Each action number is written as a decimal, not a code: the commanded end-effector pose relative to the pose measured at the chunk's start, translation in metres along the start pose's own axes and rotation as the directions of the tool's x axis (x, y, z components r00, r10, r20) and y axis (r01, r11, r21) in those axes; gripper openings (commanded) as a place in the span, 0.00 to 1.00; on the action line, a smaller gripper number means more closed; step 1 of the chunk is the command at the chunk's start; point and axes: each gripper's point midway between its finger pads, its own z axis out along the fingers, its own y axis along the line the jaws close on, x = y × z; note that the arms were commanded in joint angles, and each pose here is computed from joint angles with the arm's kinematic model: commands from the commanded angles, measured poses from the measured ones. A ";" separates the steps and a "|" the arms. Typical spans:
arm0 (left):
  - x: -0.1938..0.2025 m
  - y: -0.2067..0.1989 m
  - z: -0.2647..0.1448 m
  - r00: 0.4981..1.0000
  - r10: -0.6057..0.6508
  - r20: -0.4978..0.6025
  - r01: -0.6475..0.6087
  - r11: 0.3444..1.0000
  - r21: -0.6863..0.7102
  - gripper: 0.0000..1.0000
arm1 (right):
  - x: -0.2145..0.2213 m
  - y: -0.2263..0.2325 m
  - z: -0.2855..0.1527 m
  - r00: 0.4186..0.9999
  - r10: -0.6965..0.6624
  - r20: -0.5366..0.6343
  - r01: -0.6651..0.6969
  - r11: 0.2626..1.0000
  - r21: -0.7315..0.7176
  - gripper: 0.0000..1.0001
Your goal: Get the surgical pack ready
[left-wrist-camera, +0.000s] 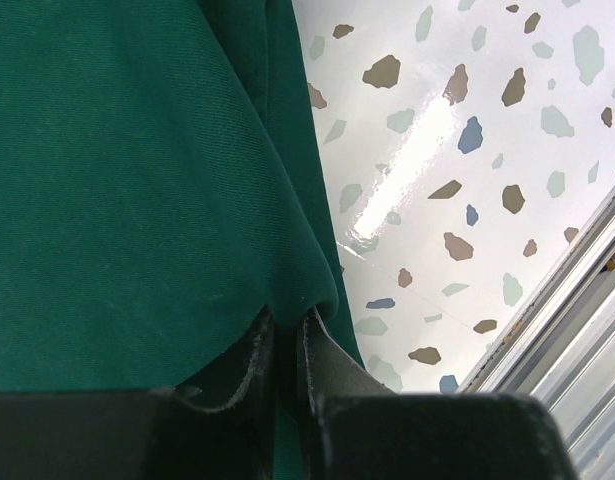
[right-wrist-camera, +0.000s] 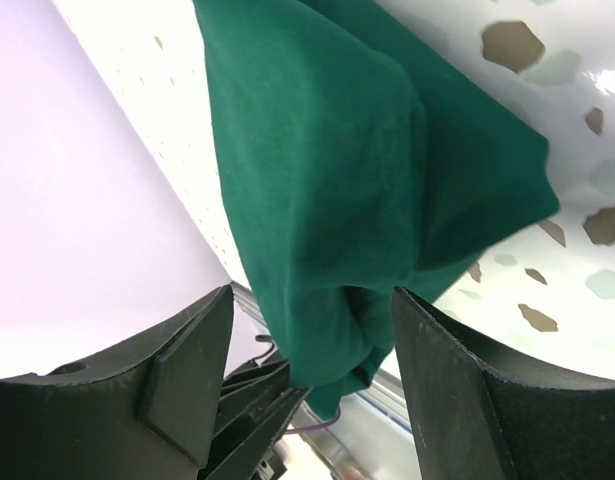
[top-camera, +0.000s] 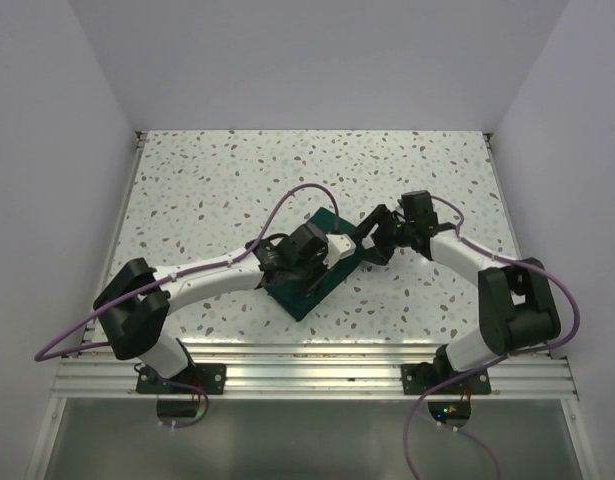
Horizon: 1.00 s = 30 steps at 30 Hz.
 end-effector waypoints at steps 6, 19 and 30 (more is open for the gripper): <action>-0.006 -0.008 -0.007 0.999 0.014 0.032 -0.015 0.999 0.030 0.00 | -0.006 0.009 0.001 1.000 -0.011 0.017 0.012 0.999 -0.037 0.67; -0.009 -0.008 -0.006 0.999 0.020 0.032 -0.022 0.999 0.033 0.00 | -0.006 -0.006 0.011 0.999 0.031 -0.019 -0.030 0.998 0.047 0.75; -0.008 -0.008 -0.005 0.999 0.022 0.028 -0.023 0.999 0.033 0.00 | -0.008 -0.009 0.028 1.000 0.018 -0.018 -0.017 0.999 0.043 0.71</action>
